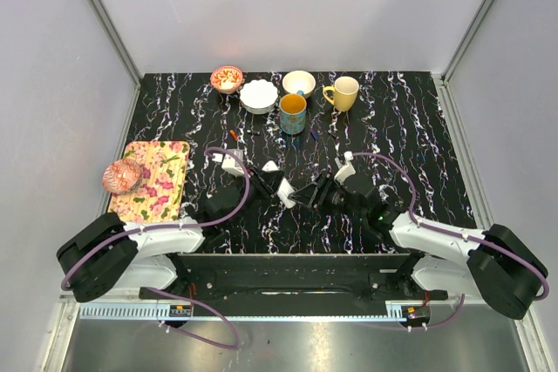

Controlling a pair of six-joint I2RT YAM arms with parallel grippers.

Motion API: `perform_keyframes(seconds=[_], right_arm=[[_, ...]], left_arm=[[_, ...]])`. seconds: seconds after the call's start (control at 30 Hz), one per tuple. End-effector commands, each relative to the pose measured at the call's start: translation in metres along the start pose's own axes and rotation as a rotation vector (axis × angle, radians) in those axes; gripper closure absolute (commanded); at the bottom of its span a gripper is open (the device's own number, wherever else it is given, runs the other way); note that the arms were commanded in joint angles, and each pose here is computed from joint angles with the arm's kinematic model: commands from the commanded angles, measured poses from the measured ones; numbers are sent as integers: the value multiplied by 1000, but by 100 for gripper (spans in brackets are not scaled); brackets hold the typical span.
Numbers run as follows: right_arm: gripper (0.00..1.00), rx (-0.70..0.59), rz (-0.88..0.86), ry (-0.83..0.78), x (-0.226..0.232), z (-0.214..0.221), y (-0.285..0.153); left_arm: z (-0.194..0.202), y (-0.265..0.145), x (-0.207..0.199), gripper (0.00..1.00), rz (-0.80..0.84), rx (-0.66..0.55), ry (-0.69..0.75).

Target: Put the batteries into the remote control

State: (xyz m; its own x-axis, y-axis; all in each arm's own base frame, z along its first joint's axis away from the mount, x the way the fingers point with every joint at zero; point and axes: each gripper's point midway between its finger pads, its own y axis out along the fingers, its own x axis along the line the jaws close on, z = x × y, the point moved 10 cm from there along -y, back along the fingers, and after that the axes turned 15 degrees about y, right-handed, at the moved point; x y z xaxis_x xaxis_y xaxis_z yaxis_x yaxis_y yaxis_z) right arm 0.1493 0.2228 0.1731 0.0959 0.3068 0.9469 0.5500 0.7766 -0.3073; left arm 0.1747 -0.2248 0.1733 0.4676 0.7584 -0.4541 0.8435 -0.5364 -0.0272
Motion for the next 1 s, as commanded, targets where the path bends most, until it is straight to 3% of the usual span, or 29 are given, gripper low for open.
perform_keyframes(seconds=[0.0, 0.97], right_arm=[[46, -18, -90, -34, 14, -5, -1], [47, -59, 62, -41, -39, -14, 16]], left_arm=[[-5, 6, -9, 100, 52, -5, -8], [21, 29, -2, 100, 45, 22, -61]])
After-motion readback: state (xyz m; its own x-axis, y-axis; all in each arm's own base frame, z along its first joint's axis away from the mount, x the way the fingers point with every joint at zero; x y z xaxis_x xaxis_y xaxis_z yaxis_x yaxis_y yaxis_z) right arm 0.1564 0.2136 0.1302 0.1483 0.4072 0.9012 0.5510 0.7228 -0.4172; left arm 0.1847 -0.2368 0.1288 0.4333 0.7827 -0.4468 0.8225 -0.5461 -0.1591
